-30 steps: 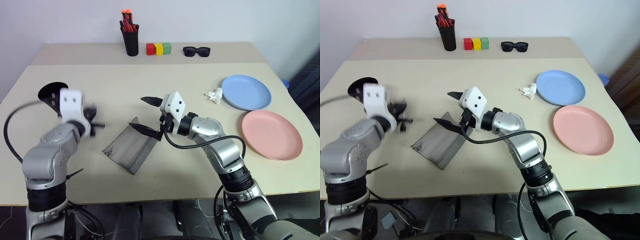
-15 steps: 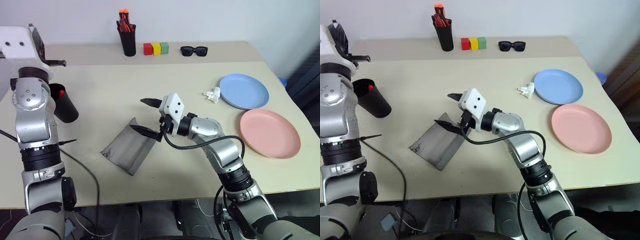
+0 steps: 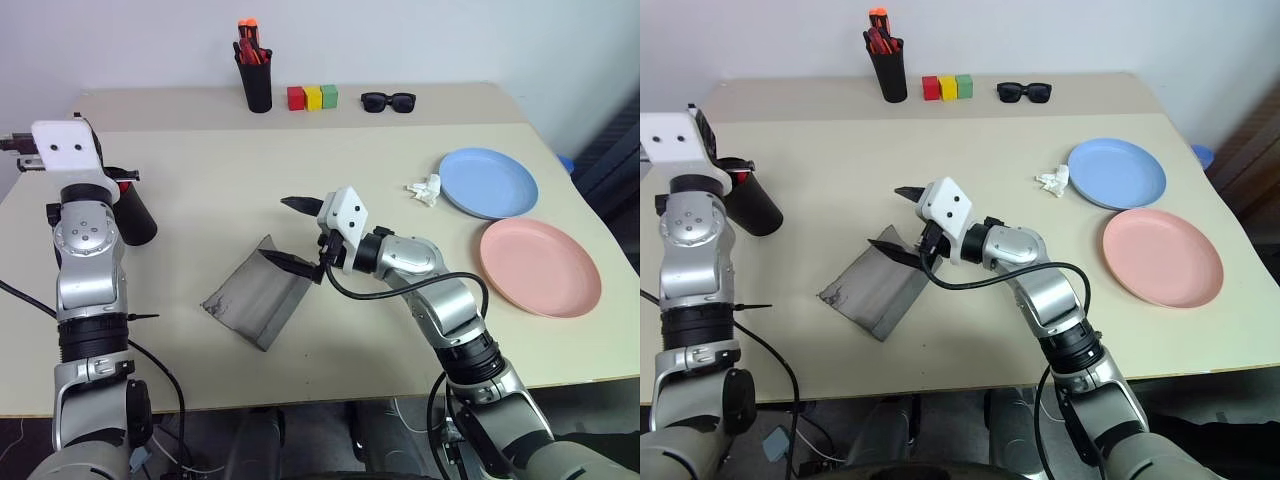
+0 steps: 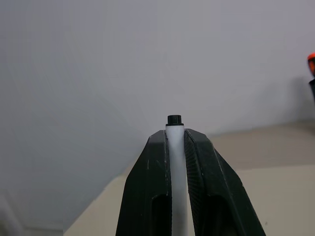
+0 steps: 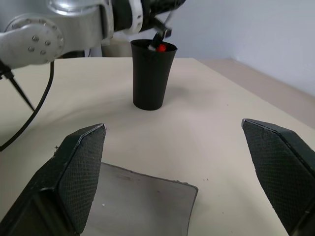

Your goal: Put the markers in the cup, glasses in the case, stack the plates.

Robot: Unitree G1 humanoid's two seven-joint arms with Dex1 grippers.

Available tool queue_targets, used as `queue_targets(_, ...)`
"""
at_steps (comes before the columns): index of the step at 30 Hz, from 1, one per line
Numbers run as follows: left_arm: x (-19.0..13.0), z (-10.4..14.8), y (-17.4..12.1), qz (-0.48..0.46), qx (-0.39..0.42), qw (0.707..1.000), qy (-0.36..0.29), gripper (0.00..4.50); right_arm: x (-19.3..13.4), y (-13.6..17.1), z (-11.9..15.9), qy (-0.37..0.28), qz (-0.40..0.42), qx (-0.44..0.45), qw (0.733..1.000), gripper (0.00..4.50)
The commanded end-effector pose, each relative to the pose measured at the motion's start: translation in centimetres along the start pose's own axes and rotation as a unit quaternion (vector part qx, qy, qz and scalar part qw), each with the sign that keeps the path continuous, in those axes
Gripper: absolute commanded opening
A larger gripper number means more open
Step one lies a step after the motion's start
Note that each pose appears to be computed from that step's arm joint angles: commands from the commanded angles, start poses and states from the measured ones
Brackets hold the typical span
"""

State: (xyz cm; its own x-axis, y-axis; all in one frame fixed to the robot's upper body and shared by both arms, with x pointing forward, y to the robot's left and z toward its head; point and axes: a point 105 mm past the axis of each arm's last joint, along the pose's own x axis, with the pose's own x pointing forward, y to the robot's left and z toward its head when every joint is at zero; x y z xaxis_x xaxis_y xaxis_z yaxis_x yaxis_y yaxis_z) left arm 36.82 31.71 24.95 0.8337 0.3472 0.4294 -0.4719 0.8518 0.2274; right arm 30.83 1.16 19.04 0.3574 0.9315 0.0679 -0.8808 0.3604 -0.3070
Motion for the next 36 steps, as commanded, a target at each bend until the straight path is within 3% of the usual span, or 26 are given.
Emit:
queue_targets(1, -0.1, 1.6, 0.5, 0.013, 0.005, 0.999, -0.030, 0.41, 0.1, 0.2, 1.0, -0.019, 0.005, -0.012, 1.000, 4.50)
queue_targets(5, -0.6, 1.4, 0.6, 0.018, -0.012, 0.999, -0.026, 1.73, 0.3, 0.3, 1.1, -0.020, 0.009, -0.013, 1.000, 4.50)
queue_targets(11, -0.9, 3.5, -0.1, -0.026, -0.054, 0.997, -0.055, 1.73, 0.1, 0.1, 1.0, -0.017, 0.007, -0.015, 1.000, 4.50)
queue_targets(14, -1.6, 5.5, -4.0, -0.158, -0.118, 0.979, -0.054, 1.73, -1.3, -0.7, 0.6, 0.002, 0.003, -0.028, 1.000, 4.50)
queue_targets(17, -5.6, 5.4, -9.7, -0.371, -0.156, 0.915, 0.025, 1.73, -3.7, -1.8, 0.2, 0.038, 0.008, -0.045, 0.998, 4.50)
queue_targets(20, -9.8, 4.9, -12.1, -0.495, -0.133, 0.854, 0.085, 3.13, -6.3, -3.0, -0.3, 0.080, 0.003, -0.060, 0.995, 4.50)
queue_targets(22, -12.4, 4.7, -13.2, -0.559, -0.166, 0.801, 0.136, 4.16, -8.7, -3.8, -0.9, 0.126, 0.003, -0.077, 0.989, 4.50)
queue_targets(23, -13.9, 4.7, -13.8, -0.592, -0.174, 0.770, 0.159, 4.46, -9.8, -4.2, -1.1, 0.146, 0.000, -0.085, 0.986, 4.50)
queue_targets(29, -19.0, 2.4, -14.4, -0.669, -0.129, 0.678, 0.277, 4.46, -12.5, -6.0, -1.1, 0.184, -0.036, -0.101, 0.977, 4.50)
queue_targets(36, -23.6, 0.5, -13.7, -0.729, -0.063, 0.585, 0.349, 4.46, -12.2, -6.0, -1.2, 0.179, -0.047, -0.102, 0.977, 4.50)
